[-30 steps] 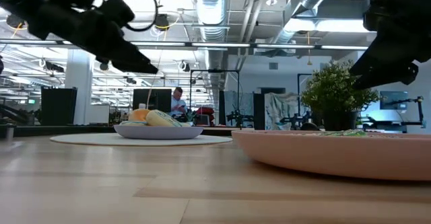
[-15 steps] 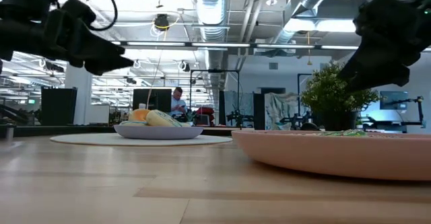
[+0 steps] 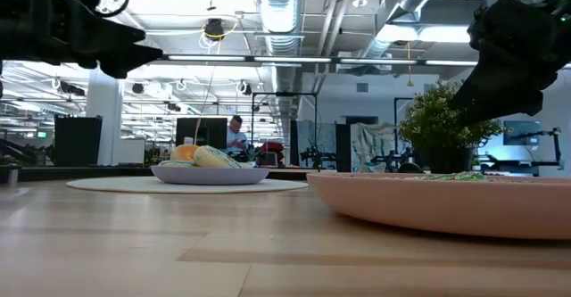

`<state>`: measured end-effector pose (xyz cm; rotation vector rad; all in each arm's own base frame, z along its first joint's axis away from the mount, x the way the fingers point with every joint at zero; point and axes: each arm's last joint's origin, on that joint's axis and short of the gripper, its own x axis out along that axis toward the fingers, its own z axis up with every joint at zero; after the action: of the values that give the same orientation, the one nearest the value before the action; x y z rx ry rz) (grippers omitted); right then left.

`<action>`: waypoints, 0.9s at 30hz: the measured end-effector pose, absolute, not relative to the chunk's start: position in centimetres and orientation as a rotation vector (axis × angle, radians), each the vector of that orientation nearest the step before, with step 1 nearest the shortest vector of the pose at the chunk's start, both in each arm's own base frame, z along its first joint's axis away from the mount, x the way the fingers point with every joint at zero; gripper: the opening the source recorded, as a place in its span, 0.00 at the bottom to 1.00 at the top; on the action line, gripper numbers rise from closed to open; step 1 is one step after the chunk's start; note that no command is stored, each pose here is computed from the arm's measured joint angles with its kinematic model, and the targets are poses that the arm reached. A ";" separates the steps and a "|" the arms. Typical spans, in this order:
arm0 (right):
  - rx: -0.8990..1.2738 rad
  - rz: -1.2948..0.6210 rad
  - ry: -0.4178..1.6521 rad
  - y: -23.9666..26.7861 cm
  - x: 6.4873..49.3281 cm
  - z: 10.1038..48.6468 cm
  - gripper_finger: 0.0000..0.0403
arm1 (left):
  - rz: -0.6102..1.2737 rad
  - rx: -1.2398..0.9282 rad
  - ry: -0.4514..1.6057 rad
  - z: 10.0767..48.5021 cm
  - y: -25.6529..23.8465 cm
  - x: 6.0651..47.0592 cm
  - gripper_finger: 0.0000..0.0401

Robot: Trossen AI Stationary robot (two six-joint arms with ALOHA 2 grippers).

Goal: Pick & Place donuts
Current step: Return to Home Position

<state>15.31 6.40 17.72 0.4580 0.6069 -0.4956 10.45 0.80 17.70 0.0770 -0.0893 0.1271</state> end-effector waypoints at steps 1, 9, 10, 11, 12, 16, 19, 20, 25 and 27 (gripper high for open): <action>0.457 -0.496 0.609 6.4 15.3 17.7 0.58 | 0.127 0.076 -0.096 17.7 0.8 10.2 0.85; 0.449 -0.500 0.618 6.4 15.2 17.6 0.58 | 0.124 0.079 -0.083 17.5 0.7 9.7 0.85; 0.448 -0.501 0.619 6.3 15.2 17.6 0.58 | 0.121 0.079 -0.066 17.3 0.7 9.7 0.85; 0.448 -0.501 0.620 6.3 15.2 17.6 0.58 | 0.120 0.078 -0.057 17.2 0.7 9.7 0.85; 0.448 -0.501 0.620 6.3 15.2 17.6 0.58 | 0.118 0.079 -0.057 17.2 0.7 9.7 0.85; 0.446 -0.501 0.620 6.3 15.2 17.6 0.58 | 0.121 0.081 -0.045 17.1 0.7 9.7 0.85; 0.444 -0.502 0.619 6.3 15.2 17.6 0.58 | 0.124 0.085 -0.036 17.0 0.7 9.7 0.85; 0.444 -0.501 0.619 6.3 15.2 17.6 0.58 | 0.124 0.085 -0.032 17.0 0.8 9.7 0.85; 0.429 -0.497 0.622 6.3 15.2 17.6 0.58 | 0.125 0.085 -0.031 17.0 0.8 9.7 0.85; 0.388 -0.511 0.606 6.2 15.2 17.7 0.58 | 0.125 0.085 -0.030 17.0 0.8 9.7 0.85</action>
<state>15.21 6.24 17.68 0.3882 0.6063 -0.5112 9.74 0.75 17.00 0.0850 -0.0304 0.1247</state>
